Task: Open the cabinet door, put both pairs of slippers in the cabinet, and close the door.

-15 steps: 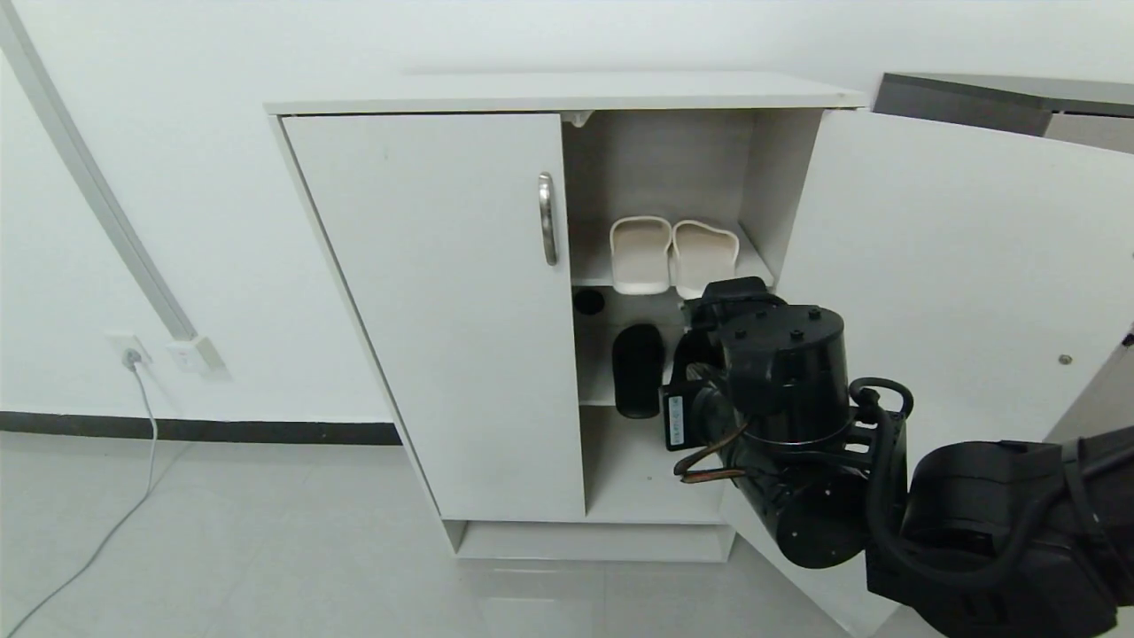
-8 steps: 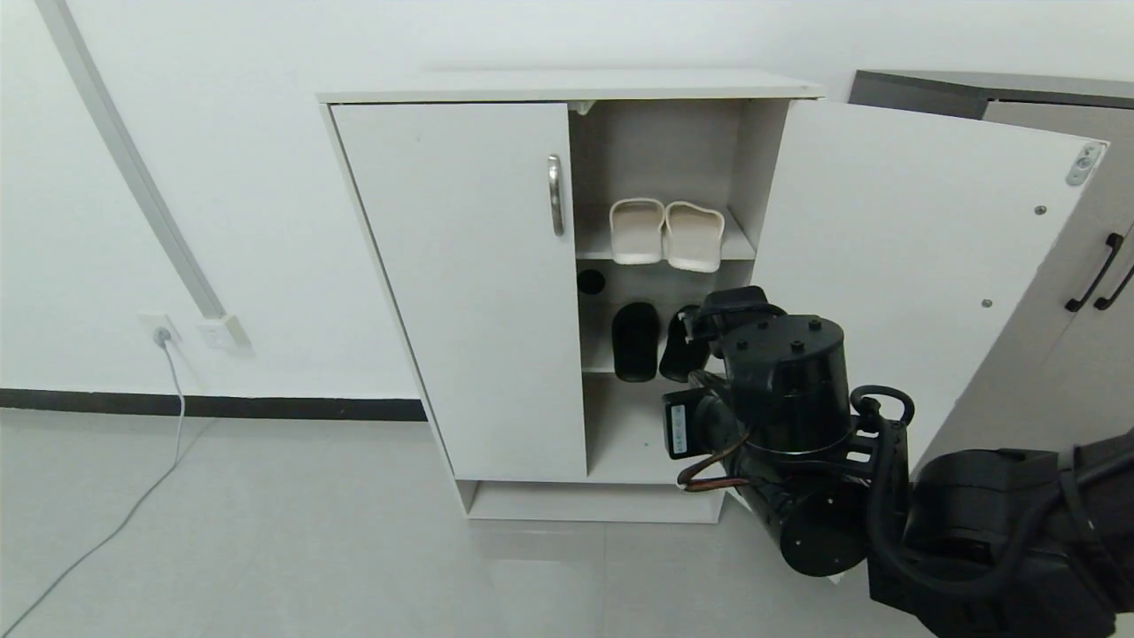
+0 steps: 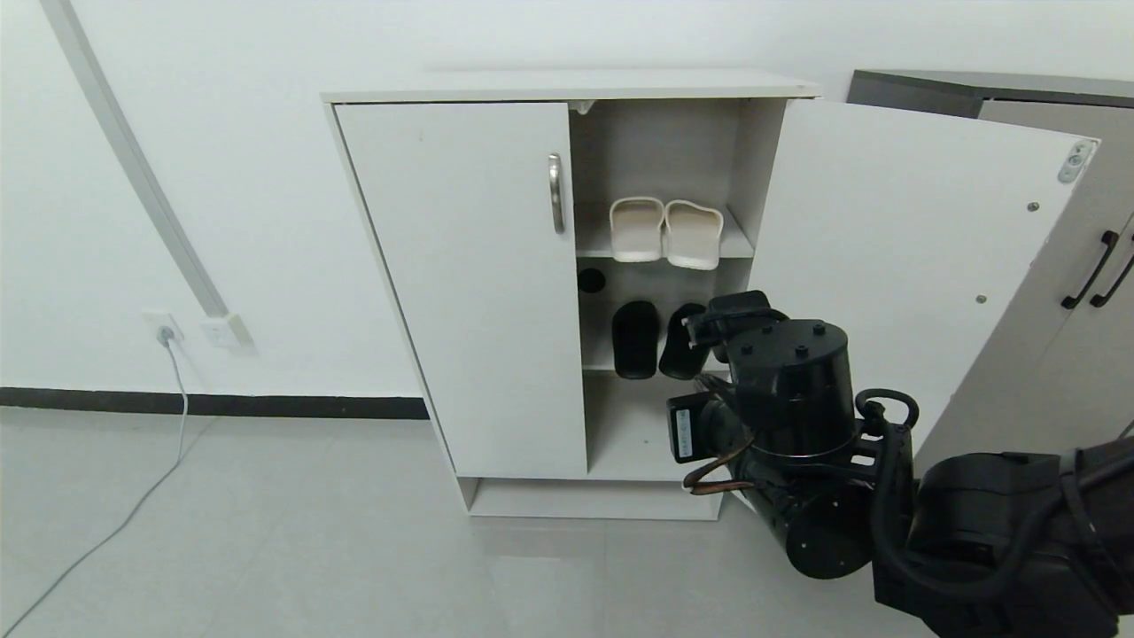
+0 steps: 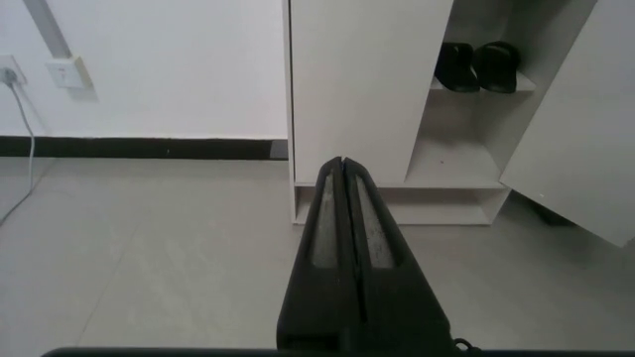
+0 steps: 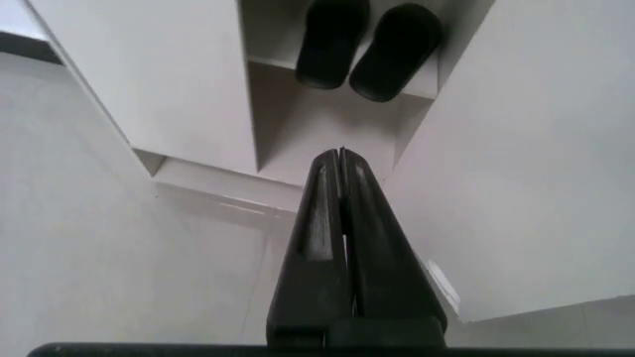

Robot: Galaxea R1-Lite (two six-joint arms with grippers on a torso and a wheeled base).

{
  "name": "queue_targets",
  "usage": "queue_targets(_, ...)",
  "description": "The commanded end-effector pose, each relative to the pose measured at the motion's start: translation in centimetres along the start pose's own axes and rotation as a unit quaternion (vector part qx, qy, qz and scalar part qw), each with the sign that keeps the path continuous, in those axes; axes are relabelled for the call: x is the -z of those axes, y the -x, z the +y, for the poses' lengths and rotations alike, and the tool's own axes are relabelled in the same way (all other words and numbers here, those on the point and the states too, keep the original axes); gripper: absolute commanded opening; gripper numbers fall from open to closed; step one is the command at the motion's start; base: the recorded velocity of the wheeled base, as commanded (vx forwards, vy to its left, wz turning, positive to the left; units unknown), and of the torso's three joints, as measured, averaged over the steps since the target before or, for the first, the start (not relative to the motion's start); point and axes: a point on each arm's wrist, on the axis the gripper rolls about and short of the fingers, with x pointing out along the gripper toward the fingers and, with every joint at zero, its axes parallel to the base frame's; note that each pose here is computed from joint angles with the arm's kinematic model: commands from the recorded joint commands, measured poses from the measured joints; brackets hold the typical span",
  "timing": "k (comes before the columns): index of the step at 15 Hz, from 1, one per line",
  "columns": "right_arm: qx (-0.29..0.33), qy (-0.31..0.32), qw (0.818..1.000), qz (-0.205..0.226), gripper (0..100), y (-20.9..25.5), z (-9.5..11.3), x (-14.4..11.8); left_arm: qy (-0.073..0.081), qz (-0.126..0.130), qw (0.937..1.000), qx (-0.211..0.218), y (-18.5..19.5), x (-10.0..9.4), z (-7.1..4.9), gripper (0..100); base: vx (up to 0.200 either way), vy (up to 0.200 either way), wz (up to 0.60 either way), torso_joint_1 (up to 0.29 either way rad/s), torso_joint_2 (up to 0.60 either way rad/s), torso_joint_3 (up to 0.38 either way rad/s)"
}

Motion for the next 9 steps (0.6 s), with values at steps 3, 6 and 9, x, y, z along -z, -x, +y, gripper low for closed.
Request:
queue_targets(3, 0.0, 0.004, 1.0, 0.005, 0, -0.07, 0.01, 0.36, 0.0, -0.001, 1.0, 0.0, 0.0, -0.02, 0.0, 0, 0.0, 0.0, 0.0, 0.0, 0.0, 0.0)
queue_targets(6, 0.0, 0.005, 1.0, 0.006, 0, -0.06, -0.01, 0.44, 0.0, 0.0, 1.0, 0.0, 0.0, 0.0, 0.0, 0, 0.0, 0.0, 0.0, 0.0, 0.0, 0.0)
queue_targets(9, 0.001, 0.009, 1.0, 0.01, 0, -0.1, -0.08, 0.71, 0.0, 0.0, 1.0, 0.0, -0.01, -0.02, 0.0, 0, 0.0, 0.0, 0.0, 0.0, 0.0, 0.0)
